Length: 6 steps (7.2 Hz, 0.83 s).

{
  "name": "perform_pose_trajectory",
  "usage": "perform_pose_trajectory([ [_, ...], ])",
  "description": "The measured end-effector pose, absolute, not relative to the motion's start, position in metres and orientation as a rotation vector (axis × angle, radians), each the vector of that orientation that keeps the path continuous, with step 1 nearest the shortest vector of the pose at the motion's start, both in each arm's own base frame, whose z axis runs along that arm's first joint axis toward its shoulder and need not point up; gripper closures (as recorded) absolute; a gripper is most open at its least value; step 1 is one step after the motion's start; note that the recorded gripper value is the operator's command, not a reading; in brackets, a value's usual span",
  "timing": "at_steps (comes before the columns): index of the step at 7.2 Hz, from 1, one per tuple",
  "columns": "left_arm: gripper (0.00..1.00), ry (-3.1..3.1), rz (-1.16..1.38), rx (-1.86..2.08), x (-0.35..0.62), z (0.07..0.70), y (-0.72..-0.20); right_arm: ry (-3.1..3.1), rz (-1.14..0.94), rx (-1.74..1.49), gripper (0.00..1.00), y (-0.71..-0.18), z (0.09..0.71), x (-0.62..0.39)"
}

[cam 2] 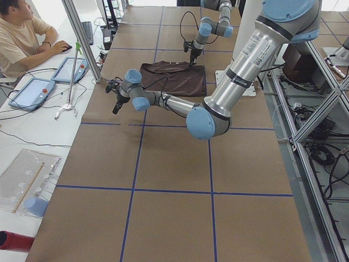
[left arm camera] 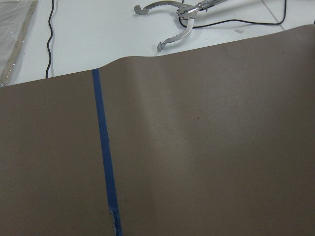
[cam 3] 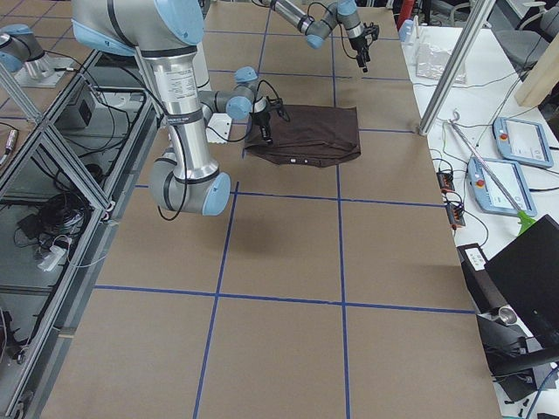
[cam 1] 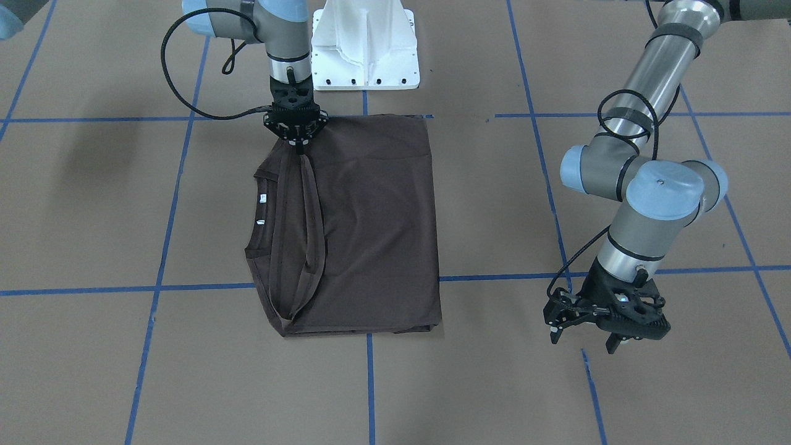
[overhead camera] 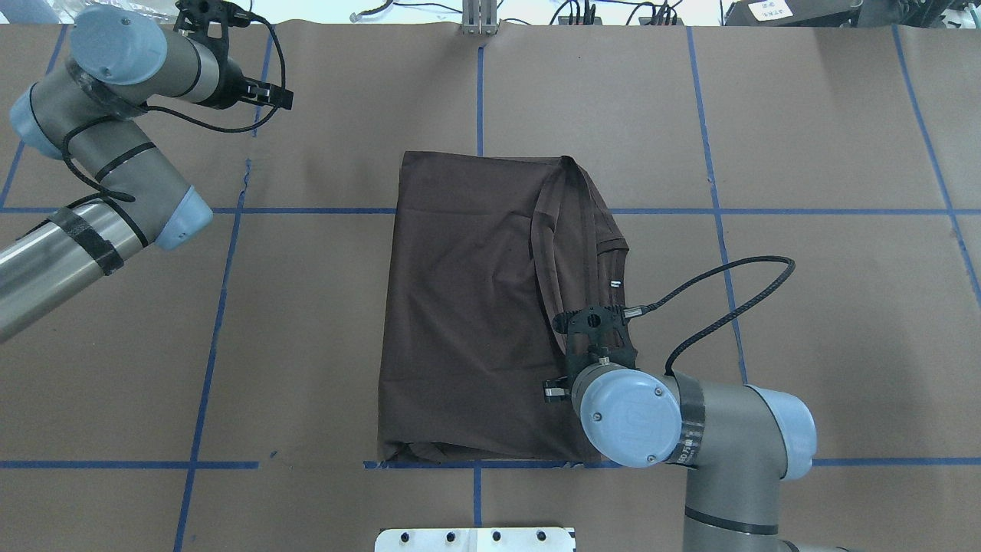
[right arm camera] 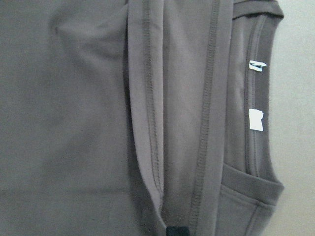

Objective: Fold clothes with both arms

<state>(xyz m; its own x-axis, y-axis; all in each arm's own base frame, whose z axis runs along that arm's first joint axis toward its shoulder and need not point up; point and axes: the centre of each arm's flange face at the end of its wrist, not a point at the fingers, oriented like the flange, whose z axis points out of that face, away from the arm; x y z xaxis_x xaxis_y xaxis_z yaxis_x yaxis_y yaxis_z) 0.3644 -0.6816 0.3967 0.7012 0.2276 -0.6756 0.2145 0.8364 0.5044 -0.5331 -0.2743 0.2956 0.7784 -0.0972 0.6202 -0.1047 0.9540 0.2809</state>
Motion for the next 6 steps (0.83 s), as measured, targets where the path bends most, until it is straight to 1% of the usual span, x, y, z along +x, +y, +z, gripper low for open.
perform_pose_trajectory([
  [1, 0.0, 0.807, 0.009, 0.596, 0.365, 0.397, -0.681, -0.667, 0.025, 0.311, 1.0, -0.269, 0.308, -0.523],
  [2, 0.0, 0.807, 0.009, 0.596, 0.365, 0.397, -0.681, -0.66, 0.048, 0.308, 0.35, -0.263, 0.316, -0.521],
  [3, 0.0, 0.807, 0.009, 0.595, 0.366, 0.397, -0.681, -0.656, 0.055, 0.305, 0.0, -0.258, 0.319, -0.521],
  [6, 0.0, 0.826, 0.01, 0.6, 0.371, 0.387, -0.675, -0.731, 0.068, 0.317, 0.0, -0.261, 0.3, -0.51],
])
